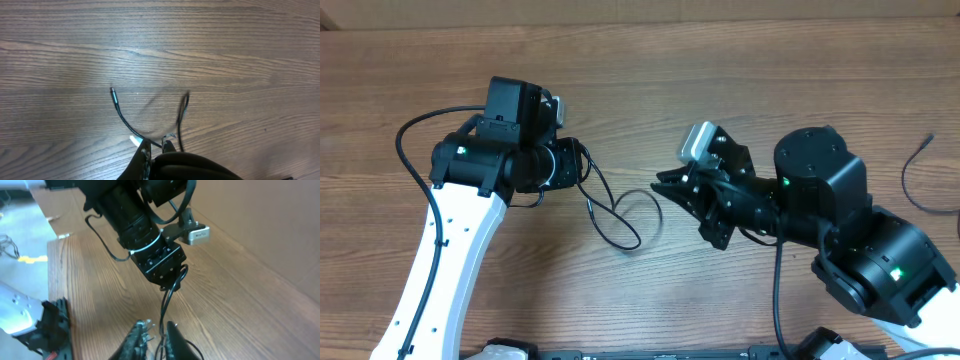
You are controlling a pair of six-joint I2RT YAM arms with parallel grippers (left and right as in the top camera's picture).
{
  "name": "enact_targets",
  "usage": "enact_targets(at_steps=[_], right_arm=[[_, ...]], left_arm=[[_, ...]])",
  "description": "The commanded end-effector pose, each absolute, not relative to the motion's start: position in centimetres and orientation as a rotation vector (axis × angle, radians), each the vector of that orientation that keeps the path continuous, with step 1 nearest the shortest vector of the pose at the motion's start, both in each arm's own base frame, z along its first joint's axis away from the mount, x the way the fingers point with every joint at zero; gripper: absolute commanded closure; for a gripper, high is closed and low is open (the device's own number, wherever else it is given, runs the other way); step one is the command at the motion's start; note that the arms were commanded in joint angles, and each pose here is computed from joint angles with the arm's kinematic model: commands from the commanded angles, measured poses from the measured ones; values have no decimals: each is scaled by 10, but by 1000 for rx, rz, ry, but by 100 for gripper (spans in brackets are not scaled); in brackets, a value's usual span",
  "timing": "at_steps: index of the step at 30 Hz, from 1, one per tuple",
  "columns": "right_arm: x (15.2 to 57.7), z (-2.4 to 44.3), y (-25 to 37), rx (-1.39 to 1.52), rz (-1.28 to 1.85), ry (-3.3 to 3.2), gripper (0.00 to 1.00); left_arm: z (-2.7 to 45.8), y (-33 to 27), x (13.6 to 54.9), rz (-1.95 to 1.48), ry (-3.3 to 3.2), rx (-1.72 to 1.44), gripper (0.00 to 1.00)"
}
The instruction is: Untangle cables
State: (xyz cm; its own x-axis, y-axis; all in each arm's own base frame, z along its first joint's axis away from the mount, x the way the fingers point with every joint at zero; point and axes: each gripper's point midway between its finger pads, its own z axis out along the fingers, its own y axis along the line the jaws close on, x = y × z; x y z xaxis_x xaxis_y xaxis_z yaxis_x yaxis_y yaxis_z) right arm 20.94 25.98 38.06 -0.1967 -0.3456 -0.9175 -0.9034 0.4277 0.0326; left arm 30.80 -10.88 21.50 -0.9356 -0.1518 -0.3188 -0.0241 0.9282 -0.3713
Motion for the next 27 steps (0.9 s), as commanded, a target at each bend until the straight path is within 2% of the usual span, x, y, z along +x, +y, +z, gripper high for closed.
enact_targets(at_steps=[1, 5, 9, 16, 24, 27], right_arm=[[214, 378, 262, -1079, 745, 1769, 82], [215, 365, 265, -1099, 757, 1819, 65], [217, 351, 268, -1118, 765, 1875, 60], [223, 336, 273, -1130, 764, 1922, 42], [227, 324, 282, -1153, 795, 1955, 39], [227, 326, 284, -1155, 805, 1939, 36]], left_arm=[[214, -118, 303, -603, 2748, -60, 96], [222, -132, 298, -721, 2731, 14, 96], [237, -141, 295, -805, 2695, 44, 96], [280, -167, 285, -1039, 2583, 151, 96], [291, -181, 278, -1037, 2562, 231, 95], [291, -185, 276, -1040, 2562, 246, 95]])
